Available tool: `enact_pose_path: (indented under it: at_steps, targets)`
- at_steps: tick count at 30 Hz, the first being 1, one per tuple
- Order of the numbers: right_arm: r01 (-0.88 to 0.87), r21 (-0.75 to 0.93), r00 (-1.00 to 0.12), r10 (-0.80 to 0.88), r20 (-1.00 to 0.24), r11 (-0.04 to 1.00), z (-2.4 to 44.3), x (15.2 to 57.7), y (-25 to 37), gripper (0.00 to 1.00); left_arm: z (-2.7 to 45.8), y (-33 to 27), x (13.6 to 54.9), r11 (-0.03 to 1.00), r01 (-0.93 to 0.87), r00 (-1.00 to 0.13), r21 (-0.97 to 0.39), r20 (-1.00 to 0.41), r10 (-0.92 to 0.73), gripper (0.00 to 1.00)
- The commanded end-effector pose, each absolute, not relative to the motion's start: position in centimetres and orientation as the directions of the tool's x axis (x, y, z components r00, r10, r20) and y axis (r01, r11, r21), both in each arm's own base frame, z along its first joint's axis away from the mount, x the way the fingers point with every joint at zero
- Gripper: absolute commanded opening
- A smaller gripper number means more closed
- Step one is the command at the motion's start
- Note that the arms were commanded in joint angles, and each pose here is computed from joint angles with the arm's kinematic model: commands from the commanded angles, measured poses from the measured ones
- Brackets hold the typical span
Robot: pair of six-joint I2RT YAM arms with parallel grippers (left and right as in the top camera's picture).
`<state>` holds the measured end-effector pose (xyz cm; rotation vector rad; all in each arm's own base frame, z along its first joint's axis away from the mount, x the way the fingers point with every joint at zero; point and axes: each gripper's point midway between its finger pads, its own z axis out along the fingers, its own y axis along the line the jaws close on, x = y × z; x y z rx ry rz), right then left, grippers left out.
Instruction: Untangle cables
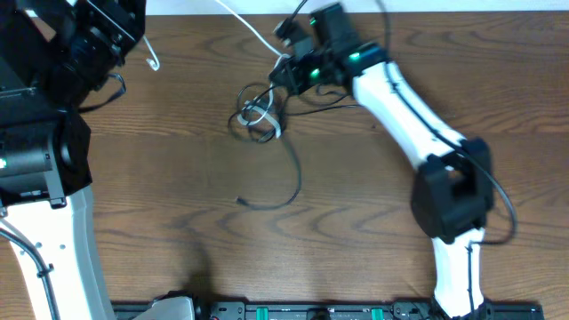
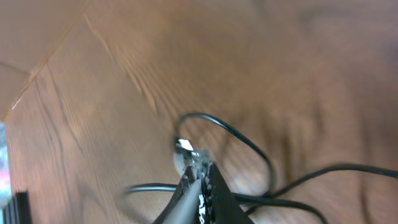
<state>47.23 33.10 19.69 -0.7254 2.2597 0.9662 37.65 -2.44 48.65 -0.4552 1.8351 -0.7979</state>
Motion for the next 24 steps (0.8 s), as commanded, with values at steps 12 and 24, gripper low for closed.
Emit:
enact_pose_path:
  at_steps: [12, 24]
  targets:
    - [-0.675, 0.213, -0.531, -0.264, -0.805, 0.706, 32.9, 41.6, 29.7, 0.01, 37.6, -0.2, 38.7, 0.842, -0.176, -0.629, -0.510, -0.600, -0.495, 0.07]
    - [-0.577, 0.266, -0.643, -0.228, -0.731, 0.772, 29.7, 43.5, 26.8, 0.01, 29.9, -2.2, 39.5, 0.890, -0.137, -0.832, -0.436, -0.437, -0.342, 0.07]
